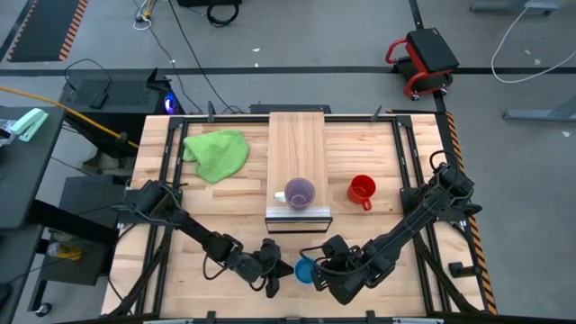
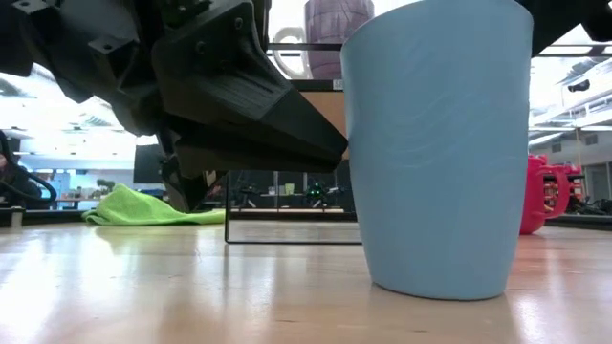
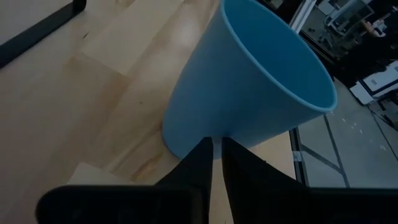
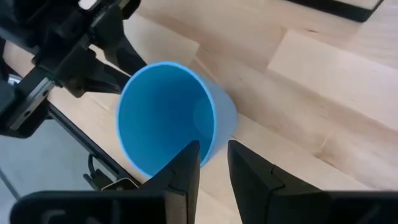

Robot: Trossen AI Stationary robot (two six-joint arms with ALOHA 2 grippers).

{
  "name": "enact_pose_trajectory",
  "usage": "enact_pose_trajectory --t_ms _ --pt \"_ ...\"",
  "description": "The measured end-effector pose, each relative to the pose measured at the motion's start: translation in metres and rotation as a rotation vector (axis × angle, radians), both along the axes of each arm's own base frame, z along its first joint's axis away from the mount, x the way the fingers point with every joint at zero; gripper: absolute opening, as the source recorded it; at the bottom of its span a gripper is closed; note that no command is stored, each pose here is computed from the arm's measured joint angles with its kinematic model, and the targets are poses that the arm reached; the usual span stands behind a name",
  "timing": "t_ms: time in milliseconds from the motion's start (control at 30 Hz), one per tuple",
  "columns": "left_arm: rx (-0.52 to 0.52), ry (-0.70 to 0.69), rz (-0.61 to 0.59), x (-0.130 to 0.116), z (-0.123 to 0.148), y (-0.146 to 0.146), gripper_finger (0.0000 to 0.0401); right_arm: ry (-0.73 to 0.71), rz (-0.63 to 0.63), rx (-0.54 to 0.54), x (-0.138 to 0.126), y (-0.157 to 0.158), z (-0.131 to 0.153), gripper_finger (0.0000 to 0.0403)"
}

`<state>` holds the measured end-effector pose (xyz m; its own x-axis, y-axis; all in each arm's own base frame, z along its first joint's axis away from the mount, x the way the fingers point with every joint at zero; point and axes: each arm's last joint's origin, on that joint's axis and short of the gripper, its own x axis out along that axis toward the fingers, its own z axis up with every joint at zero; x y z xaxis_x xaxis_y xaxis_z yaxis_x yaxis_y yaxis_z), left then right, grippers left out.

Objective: Stack small to large cups/mugs on shelf
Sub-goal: Put the blue cup on the shelf

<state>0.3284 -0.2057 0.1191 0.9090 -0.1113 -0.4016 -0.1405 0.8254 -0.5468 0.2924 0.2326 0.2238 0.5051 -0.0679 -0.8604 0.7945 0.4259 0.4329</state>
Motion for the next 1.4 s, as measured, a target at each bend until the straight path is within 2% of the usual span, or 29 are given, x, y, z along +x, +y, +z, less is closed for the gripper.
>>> enact_pose_trajectory --t_ms 300,400,467,667,867,1000,1167,1300,1400 --pt "0.009 0.002 -0.012 0.001 0.000 0.001 0.0044 -0.003 0.067 -0.047 -0.001 0.002 0.000 0.0091" --pt "0.009 0.002 -0.014 0.001 0.000 0.001 0.0045 0.018 0.116 -0.035 -0.002 0.003 0.002 0.0091" --pt "0.009 0.002 -0.013 0.001 0.000 0.001 0.0046 0.036 0.156 0.023 0.000 0.007 0.007 0.0091" --pt "0.002 0.006 -0.031 0.001 0.000 0.000 0.0041 0.039 0.307 0.145 0.000 0.015 0.035 0.0091" --pt "0.001 0.006 -0.030 0.001 0.000 0.001 0.0043 -0.105 0.382 0.188 -0.010 0.012 0.088 0.0091" --pt "0.001 0.005 -0.030 0.001 0.000 0.000 0.0044 -0.206 0.371 0.196 -0.023 0.005 0.119 0.0091" --pt "0.002 0.005 -0.030 0.001 0.000 0.001 0.0045 -0.288 0.281 0.232 -0.032 -0.014 0.143 0.0091" --pt "0.002 0.006 -0.031 0.001 0.000 0.000 0.0046 -0.442 0.206 0.138 -0.037 -0.029 0.165 0.0091" --pt "0.003 0.006 -0.030 0.001 0.000 0.001 0.0045 -0.427 0.113 0.052 -0.042 -0.030 0.160 0.0089"
